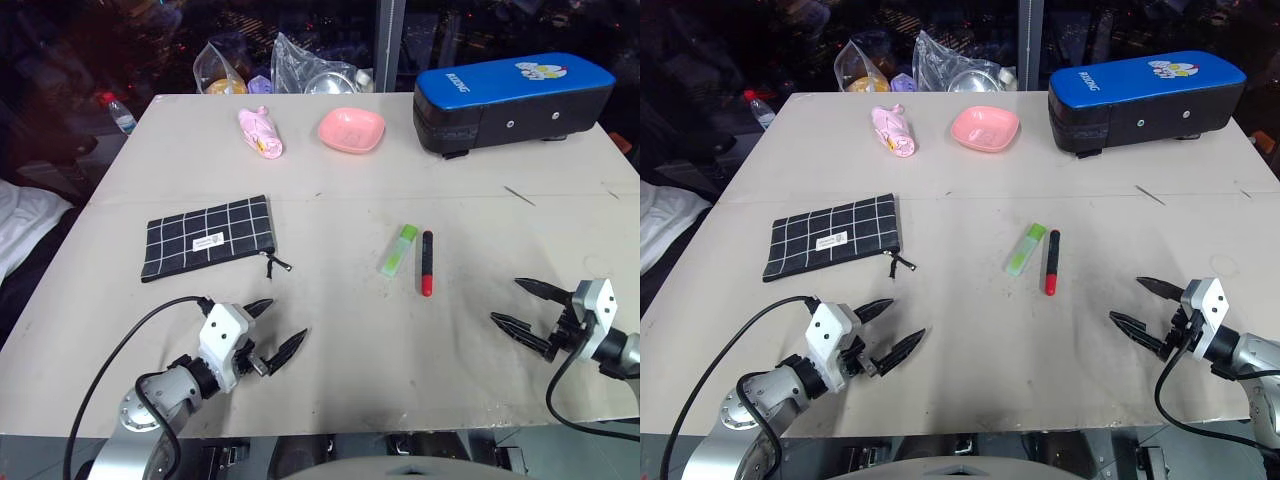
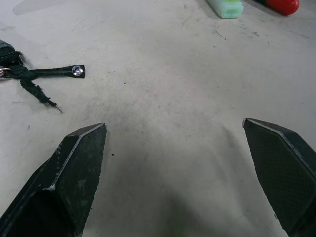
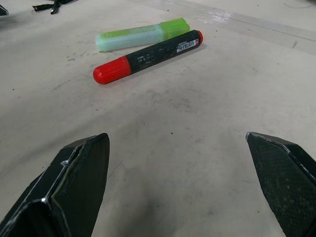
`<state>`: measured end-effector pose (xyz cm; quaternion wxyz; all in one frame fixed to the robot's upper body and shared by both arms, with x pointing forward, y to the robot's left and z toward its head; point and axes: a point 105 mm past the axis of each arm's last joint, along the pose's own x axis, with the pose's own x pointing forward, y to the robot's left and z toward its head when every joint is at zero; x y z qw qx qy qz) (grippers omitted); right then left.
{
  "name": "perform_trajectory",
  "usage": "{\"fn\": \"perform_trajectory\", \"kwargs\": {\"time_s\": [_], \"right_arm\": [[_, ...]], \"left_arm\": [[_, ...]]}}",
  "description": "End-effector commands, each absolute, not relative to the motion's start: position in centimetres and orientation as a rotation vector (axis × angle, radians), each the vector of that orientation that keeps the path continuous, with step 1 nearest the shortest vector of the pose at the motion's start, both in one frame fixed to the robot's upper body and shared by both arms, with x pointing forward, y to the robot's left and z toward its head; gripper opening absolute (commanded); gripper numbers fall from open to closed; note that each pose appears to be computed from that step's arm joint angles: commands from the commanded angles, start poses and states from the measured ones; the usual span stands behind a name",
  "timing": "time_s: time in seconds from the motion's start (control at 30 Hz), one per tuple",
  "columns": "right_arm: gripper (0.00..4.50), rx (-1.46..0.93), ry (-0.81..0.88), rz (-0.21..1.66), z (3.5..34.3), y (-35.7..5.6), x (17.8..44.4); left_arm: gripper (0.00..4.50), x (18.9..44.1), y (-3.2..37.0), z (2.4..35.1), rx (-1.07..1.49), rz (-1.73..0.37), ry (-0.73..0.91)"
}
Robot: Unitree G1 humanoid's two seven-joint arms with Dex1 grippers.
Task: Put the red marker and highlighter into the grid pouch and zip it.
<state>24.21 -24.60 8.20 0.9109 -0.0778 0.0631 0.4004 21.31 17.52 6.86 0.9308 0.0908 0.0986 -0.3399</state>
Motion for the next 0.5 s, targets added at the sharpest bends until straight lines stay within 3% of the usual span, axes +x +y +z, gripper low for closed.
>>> {"fn": "perform_trajectory", "kwargs": {"time_s": [0.03, 0.5], "right_arm": [[4.47, -0.162, 0.099, 0.846, 9.1, -24.9, 24.2], [4.47, -0.127, 0.038, 0.931, 10.4, -23.0, 24.0]], "left_arm": [[4.5, 21.3, 16.9, 8.0, 0.2, -0.728, 0.151], [4.5, 21.2, 18.1, 7.6, 0.206, -0.715, 0.162]]}}
